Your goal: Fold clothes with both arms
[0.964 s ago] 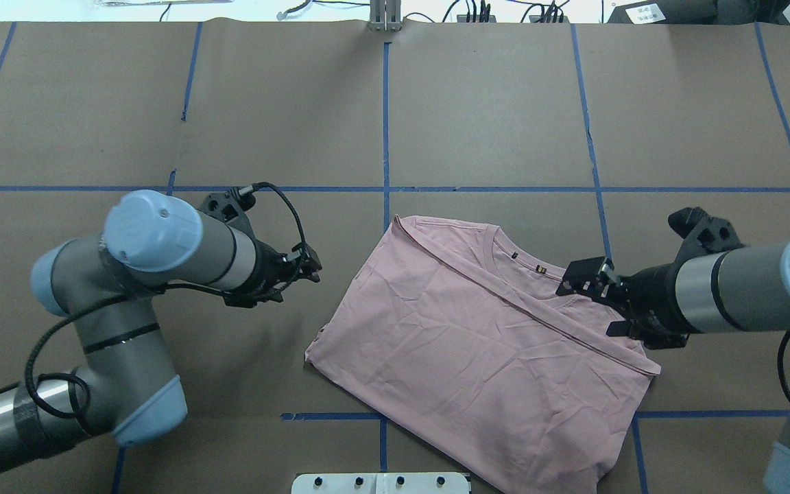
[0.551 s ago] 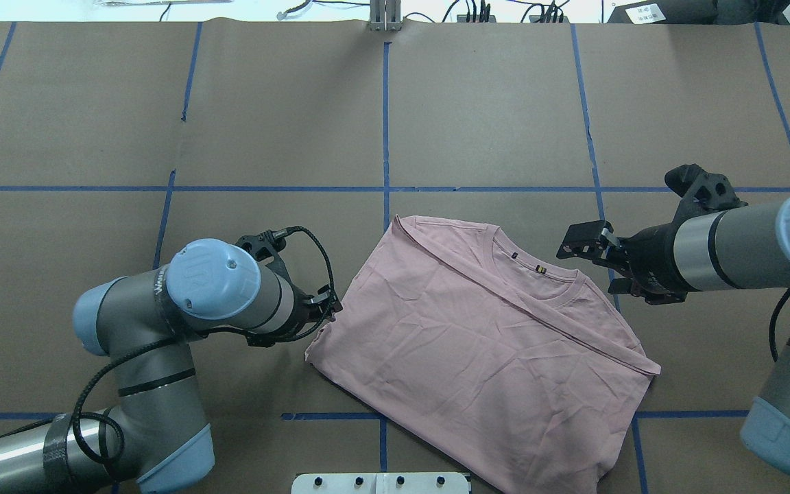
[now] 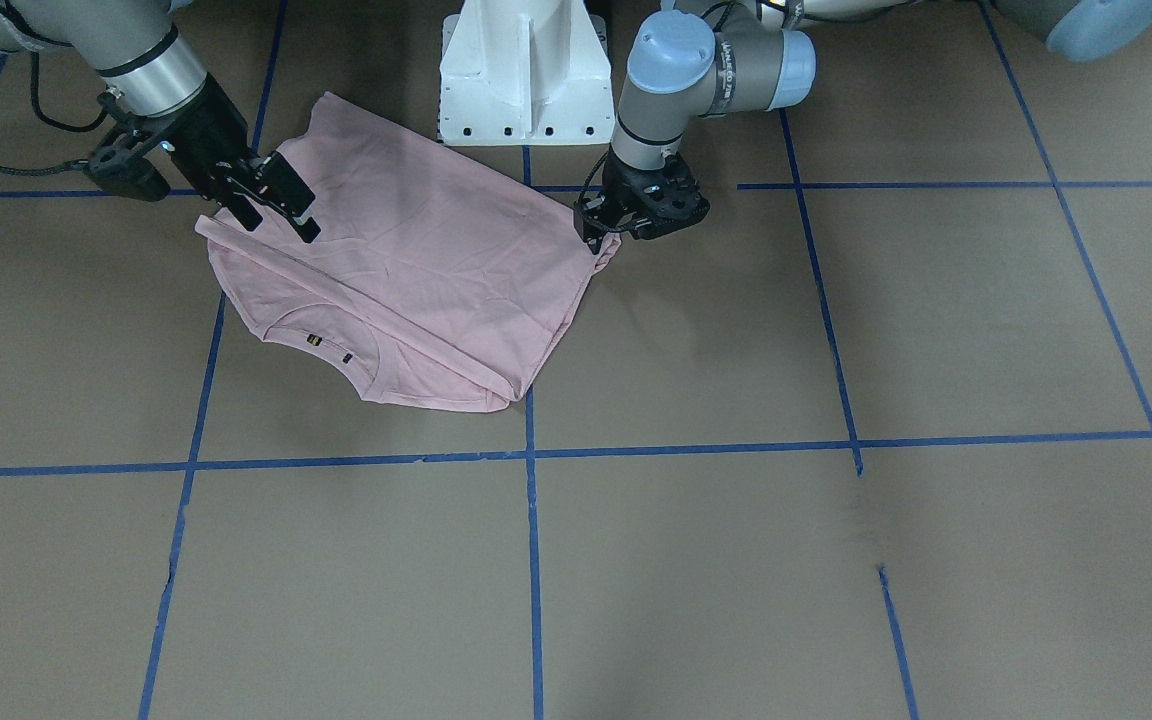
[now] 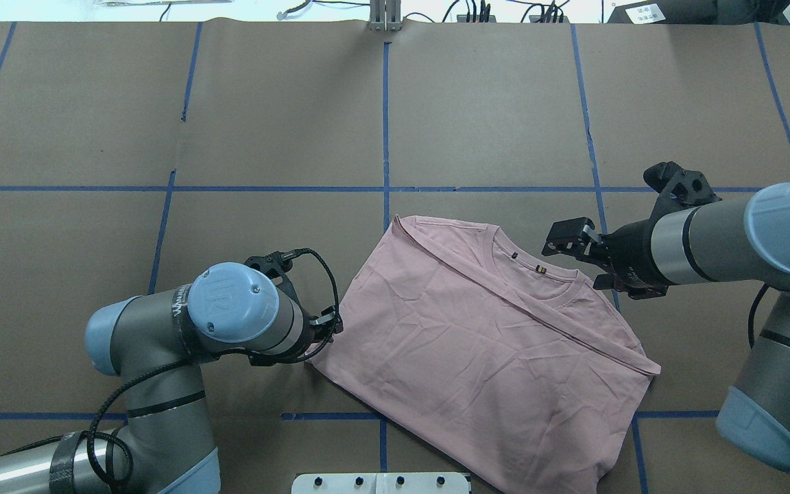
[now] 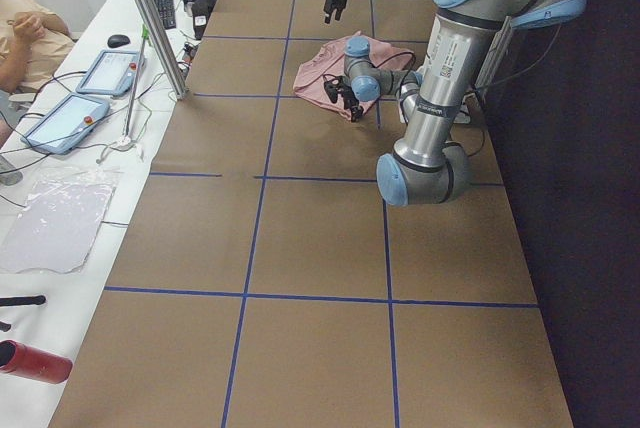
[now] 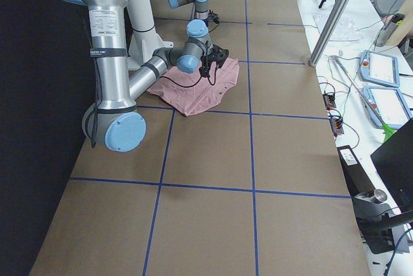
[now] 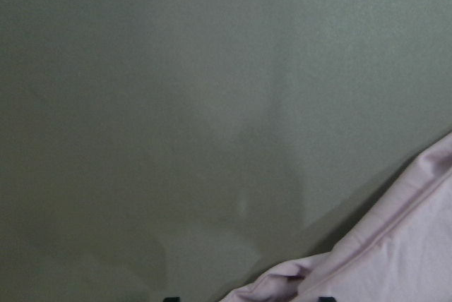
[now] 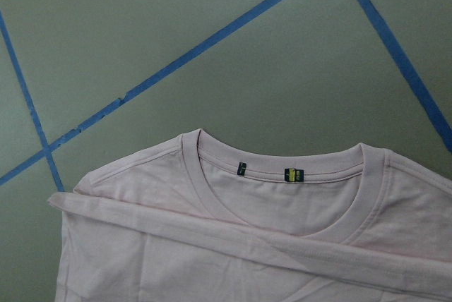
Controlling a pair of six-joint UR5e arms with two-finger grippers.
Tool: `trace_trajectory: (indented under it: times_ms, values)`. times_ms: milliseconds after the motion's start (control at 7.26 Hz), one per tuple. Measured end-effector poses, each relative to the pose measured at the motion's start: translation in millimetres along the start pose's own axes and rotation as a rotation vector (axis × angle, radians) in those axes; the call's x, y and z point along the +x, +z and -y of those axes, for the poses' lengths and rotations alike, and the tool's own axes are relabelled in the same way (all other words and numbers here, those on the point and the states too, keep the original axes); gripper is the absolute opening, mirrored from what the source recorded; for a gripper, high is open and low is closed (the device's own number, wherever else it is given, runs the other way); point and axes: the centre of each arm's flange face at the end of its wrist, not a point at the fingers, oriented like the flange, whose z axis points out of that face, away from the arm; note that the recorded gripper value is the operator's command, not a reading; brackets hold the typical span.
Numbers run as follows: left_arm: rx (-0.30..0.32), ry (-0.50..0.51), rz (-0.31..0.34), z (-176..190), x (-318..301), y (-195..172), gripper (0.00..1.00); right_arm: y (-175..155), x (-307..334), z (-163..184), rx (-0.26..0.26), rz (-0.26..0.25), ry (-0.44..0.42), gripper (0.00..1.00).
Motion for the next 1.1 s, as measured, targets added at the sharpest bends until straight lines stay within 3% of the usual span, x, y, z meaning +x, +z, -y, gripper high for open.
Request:
trace_trajectory:
  times_ms: [138, 413, 1101]
  values:
    - [-0.001, 0.001, 0.006, -1.6, -2.2, 2.5, 0.42, 0.3, -0.4, -0.2, -0.001, 0.0, 0.0, 1.0]
    - [-0.003, 0.002, 0.011, -3.3, -4.0, 4.9, 0.0, 0.6, -0.6, -0.3, -0.001, 0.0, -0.001, 1.0]
    - [0.021, 0.016, 0.005, 0.5, -5.9, -10.7, 0.0, 1.5, 0.4, 0.2, 0.001, -0.002, 0.0, 1.0]
